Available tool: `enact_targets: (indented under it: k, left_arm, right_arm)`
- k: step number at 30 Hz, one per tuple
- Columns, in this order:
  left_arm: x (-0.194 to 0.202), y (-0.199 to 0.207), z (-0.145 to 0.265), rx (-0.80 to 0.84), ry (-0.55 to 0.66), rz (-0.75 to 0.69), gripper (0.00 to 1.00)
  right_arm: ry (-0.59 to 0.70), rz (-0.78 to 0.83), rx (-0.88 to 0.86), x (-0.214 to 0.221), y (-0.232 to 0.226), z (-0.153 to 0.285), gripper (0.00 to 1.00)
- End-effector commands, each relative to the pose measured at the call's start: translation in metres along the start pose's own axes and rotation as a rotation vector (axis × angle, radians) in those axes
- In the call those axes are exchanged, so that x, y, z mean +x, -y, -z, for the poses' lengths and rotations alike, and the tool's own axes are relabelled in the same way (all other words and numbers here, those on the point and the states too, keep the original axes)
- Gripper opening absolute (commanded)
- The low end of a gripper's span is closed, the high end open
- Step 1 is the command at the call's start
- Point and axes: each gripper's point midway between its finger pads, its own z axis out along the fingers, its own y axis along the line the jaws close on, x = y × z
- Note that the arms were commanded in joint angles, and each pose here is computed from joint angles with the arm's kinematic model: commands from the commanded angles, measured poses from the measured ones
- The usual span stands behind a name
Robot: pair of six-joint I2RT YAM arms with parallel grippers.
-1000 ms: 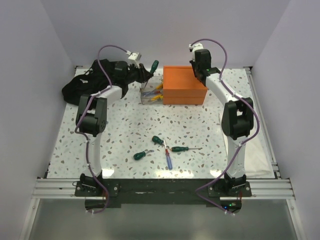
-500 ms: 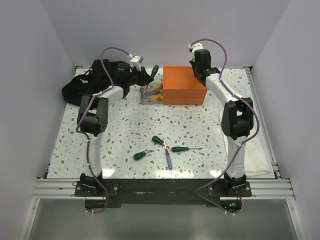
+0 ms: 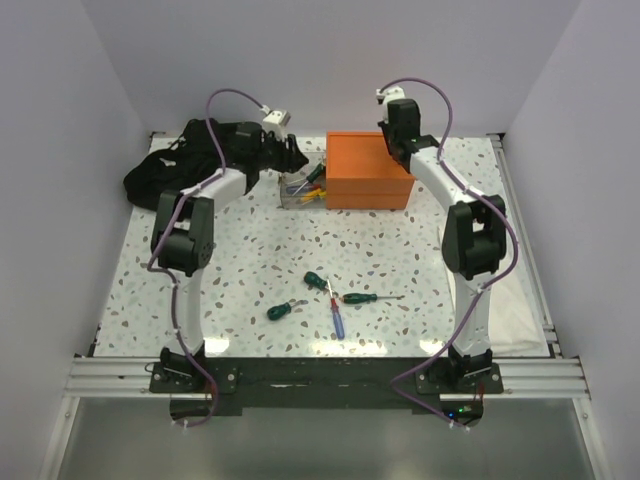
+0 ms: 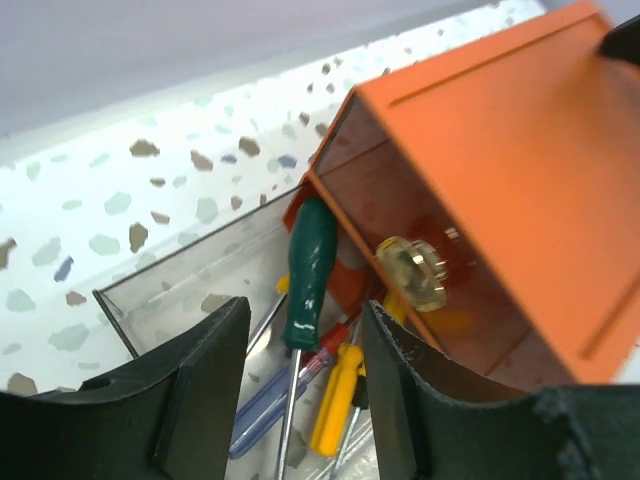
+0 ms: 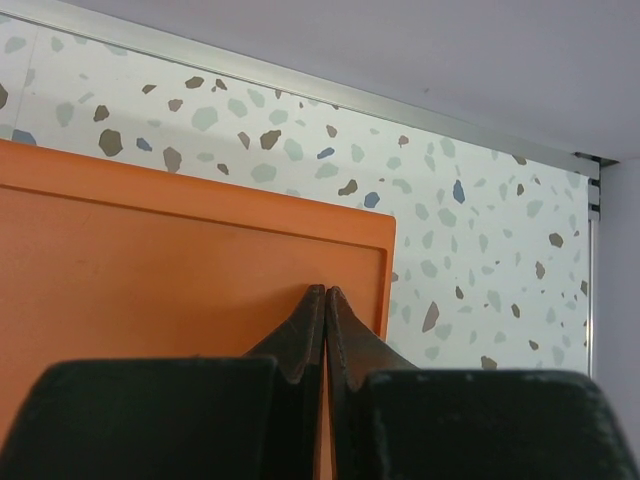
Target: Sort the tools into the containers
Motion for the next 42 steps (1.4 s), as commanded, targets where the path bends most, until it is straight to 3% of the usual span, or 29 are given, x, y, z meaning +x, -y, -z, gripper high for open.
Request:
enact_targets:
  k: [1,2,3,5,6,8,10,11,12,13,16,17,22,30,37,40,41,42]
  left_arm:
    - [-0.123,0.058,0.053,0.1,0.298,-0.154,0.54]
    - [-0.136,0.066,0.061,0.114,0.326,-0.156,0.54]
    - [-0.143,0.07,0.065,0.122,0.341,-0.16,0.54]
    - [-0.154,0.075,0.074,0.125,0.36,-0.159,0.54]
    - [-0.156,0.076,0.076,0.126,0.36,-0.159,0.54]
    - [-0.156,0.073,0.079,0.113,0.352,-0.153,0.54]
    - [-0.154,0.066,0.081,0.093,0.341,-0.148,0.53]
    - [-0.154,0.064,0.082,0.087,0.34,-0.156,0.53]
    - [-0.154,0.061,0.082,0.072,0.337,-0.155,0.53]
    - [-0.151,0.058,0.082,0.058,0.328,-0.152,0.53]
    - [-0.148,0.052,0.085,0.031,0.317,-0.153,0.54]
    - [-0.146,0.052,0.086,0.025,0.311,-0.161,0.53]
    - [-0.133,0.04,0.092,-0.045,0.275,-0.164,0.53]
    - [-0.112,0.015,0.11,-0.198,0.21,-0.196,0.53]
    - [-0.095,0.009,0.121,-0.246,0.173,-0.206,0.53]
    - [-0.09,0.009,0.126,-0.254,0.165,-0.197,0.53]
    - [-0.089,0.008,0.129,-0.262,0.164,-0.195,0.53]
    - [-0.088,0.008,0.13,-0.264,0.162,-0.196,0.53]
  right_arm:
    - [-0.194,0.059,-0.044,0.052,-0.013,0.017,0.03]
    - [-0.156,0.049,-0.036,0.038,-0.008,0.024,0.07]
    - [-0.128,0.04,-0.028,0.027,-0.002,0.03,0.19]
    - [-0.055,0.037,-0.036,-0.002,0.009,0.055,0.32]
    - [-0.042,0.049,-0.085,-0.002,0.004,0.061,0.47]
    - [0.057,0.083,-0.152,-0.027,0.008,0.093,0.56]
    - [0.094,0.172,-0.311,-0.005,-0.016,0.113,0.64]
    - [0.19,0.199,-0.334,-0.02,-0.011,0.142,0.66]
    - [0.157,0.256,-0.431,0.015,-0.031,0.147,0.68]
    - [0.209,0.369,-0.562,0.022,-0.052,0.163,0.69]
    - [0.172,0.634,-0.828,0.085,-0.092,0.209,0.68]
    - [0.105,0.689,-0.909,0.113,-0.099,0.221,0.68]
    - [0.003,0.904,-1.112,0.187,-0.14,0.244,0.67]
    - [-0.169,0.965,-1.336,0.235,-0.175,0.278,0.64]
    - [-0.293,0.992,-1.334,0.274,-0.18,0.294,0.64]
    - [-0.352,0.983,-1.288,0.285,-0.187,0.287,0.51]
    - [-0.365,0.985,-1.281,0.286,-0.189,0.284,0.33]
    - [-0.373,0.974,-1.259,0.283,-0.19,0.283,0.25]
